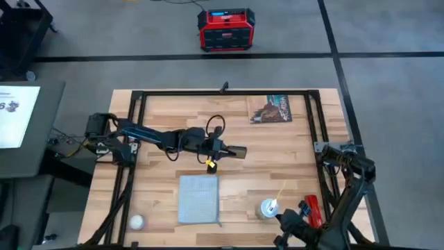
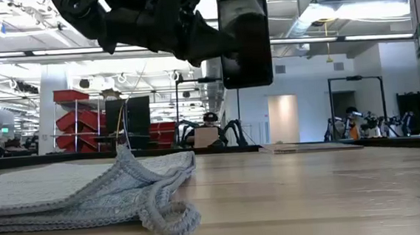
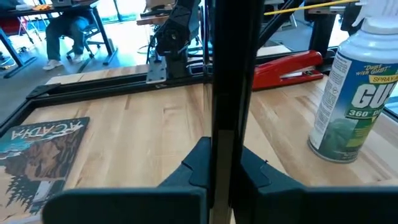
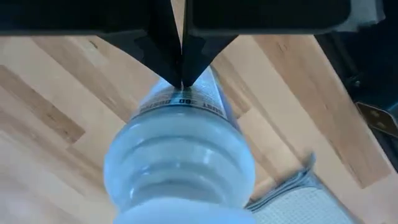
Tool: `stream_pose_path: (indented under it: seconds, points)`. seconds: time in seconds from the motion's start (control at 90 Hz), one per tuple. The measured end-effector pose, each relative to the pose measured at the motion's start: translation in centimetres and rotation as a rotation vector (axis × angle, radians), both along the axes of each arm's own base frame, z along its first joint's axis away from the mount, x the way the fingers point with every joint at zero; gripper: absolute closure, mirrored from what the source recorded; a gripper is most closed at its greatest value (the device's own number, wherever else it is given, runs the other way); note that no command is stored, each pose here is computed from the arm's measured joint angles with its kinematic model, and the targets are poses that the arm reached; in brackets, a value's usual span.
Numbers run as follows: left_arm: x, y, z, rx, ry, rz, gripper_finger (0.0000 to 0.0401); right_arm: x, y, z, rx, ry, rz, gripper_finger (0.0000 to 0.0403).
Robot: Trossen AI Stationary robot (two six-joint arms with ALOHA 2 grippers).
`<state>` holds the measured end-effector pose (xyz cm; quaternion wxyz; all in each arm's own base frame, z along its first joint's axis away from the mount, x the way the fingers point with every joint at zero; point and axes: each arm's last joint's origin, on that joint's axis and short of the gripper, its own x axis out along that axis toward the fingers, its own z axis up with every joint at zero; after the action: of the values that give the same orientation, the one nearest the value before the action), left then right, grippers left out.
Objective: Apply microfiber cloth
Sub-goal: Spray the front of the black cellphone using the white spray bottle
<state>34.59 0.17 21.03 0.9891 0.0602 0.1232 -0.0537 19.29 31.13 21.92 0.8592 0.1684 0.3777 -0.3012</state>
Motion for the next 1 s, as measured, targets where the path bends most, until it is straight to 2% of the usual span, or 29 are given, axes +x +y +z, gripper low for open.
stream_pose_path:
  seconds: [0.356, 1.0]
  points:
    - [0.0, 0.0, 0.0, 0.001, -0.002, -0.001, 0.0397, -0.4, -0.5, -0.8, -0.003, 0.032, -0.043, 0.0403]
    - [0.0, 0.0, 0.1, -0.002, -0.006, -0.002, 0.0397, 2.4, -2.7, -0.6, -0.142, 0.048, -0.015, 0.0403]
